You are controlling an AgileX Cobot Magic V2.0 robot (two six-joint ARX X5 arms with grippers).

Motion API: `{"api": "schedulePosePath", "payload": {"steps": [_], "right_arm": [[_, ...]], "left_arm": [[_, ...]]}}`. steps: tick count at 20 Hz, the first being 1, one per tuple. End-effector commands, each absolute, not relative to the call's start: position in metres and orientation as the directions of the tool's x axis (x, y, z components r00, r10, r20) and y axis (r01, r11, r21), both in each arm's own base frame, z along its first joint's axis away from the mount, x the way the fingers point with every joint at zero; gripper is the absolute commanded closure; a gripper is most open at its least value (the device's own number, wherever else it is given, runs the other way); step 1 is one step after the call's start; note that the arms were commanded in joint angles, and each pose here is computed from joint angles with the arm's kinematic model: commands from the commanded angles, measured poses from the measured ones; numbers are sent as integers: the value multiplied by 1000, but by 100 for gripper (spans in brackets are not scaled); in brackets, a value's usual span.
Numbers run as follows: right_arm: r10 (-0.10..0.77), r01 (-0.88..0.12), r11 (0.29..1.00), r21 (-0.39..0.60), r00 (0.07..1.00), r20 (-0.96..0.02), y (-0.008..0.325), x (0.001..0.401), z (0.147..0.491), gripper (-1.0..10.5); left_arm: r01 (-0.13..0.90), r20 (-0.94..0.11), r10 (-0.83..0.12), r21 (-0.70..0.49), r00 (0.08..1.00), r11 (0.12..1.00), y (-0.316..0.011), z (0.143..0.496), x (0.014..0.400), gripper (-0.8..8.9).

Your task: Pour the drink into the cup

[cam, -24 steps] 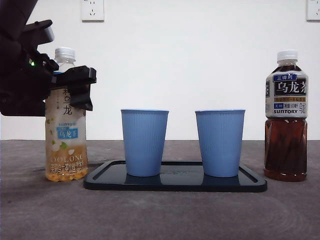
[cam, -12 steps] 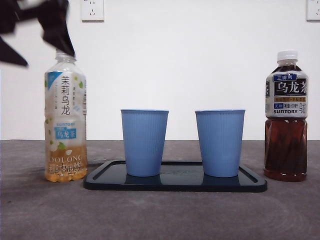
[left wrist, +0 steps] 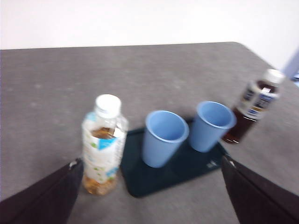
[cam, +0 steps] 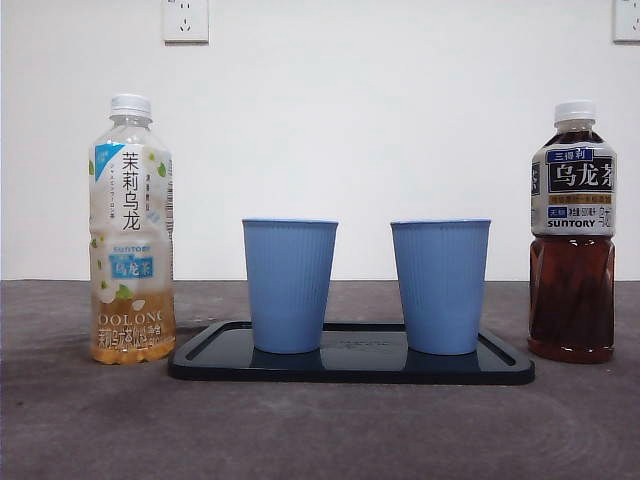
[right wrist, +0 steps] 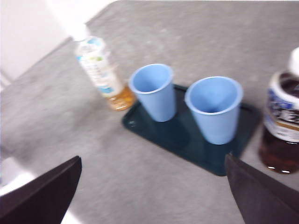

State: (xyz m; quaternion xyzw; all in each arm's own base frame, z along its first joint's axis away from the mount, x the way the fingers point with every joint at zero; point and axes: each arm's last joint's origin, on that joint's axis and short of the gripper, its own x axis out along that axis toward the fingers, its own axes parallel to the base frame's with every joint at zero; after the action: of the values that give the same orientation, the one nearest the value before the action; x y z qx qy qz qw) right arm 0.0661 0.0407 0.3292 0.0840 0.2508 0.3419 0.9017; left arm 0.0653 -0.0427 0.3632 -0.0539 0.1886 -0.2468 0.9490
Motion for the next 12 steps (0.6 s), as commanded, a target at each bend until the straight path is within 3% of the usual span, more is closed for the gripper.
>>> {"api": "schedulePosePath", "payload": {"steps": [1,4,9,10,11,12], "right_arm": [[681,-599,732,324,626,-381,42,65,333,457],[684,-602,729,326,623,-379,42,65,333,457],[684,-602,729,326,623,-379,42,65,333,457],[684,-602,729,326,623,-379,42,65,333,465],[684,-601,729,327,623,-380,42,65,333,573],[684,-601,729,327,622,-381,42,65,333,858]], "left_arm": [[483,-362,-513,-175,779,858,-40,363,59,346],[474,-443,-492,-162,749,866,-37,355,54,346],[472,-454,-489,-160,745,867,-36,354,54,353],[472,-454,-489,-159,745,867,-36,354,54,404],[476,-455,-489,-154,744,866,-36,354,54,556],[481,-455,-489,-142,744,865,-36,354,54,831]]}}
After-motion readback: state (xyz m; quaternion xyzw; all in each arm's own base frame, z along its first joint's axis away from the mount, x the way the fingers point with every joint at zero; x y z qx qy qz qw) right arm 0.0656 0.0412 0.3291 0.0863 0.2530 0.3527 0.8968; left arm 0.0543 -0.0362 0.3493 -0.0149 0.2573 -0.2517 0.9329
